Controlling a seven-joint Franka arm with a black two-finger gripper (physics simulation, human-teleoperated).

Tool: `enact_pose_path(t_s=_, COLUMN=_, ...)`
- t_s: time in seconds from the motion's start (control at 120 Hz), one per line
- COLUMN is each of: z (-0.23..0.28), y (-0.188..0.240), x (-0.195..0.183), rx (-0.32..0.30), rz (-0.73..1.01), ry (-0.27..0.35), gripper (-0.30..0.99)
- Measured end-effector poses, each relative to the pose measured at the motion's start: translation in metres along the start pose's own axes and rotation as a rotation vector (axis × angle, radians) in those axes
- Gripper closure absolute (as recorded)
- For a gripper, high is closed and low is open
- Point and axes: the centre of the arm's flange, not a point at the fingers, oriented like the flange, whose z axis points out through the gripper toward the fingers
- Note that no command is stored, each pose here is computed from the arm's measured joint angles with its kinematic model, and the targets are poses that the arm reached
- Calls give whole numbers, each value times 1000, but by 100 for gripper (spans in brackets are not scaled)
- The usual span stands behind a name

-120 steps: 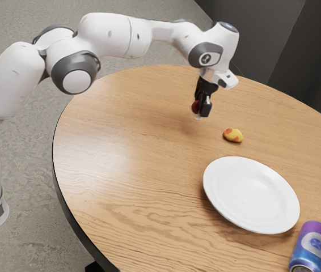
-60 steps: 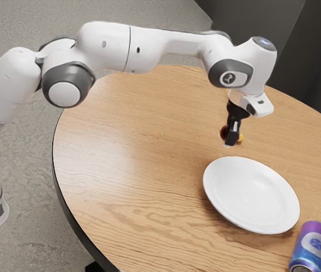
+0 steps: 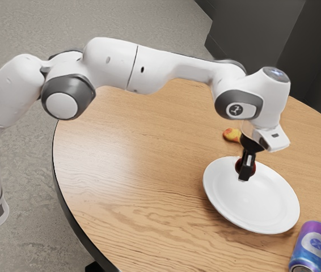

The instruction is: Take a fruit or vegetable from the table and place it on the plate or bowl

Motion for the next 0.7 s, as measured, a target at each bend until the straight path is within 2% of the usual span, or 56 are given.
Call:
enact_pose_path(t_s=0.367, z=22, y=-8, x=38, rx=50, rz=-61, ry=206, gripper=46)
enact_pose_path(t_s=0.425, z=21, y=-8, x=39, rx=49, rz=-70, ry=223, gripper=30)
enact_pose_path(t_s=0.5, z=19, y=-8, x=41, rx=47, rz=-79, ry=240, gripper=18)
enact_pose_path(t_s=0.7, z=9, y=-12, x=41, rx=28, rz=-114, ry=281, gripper=4)
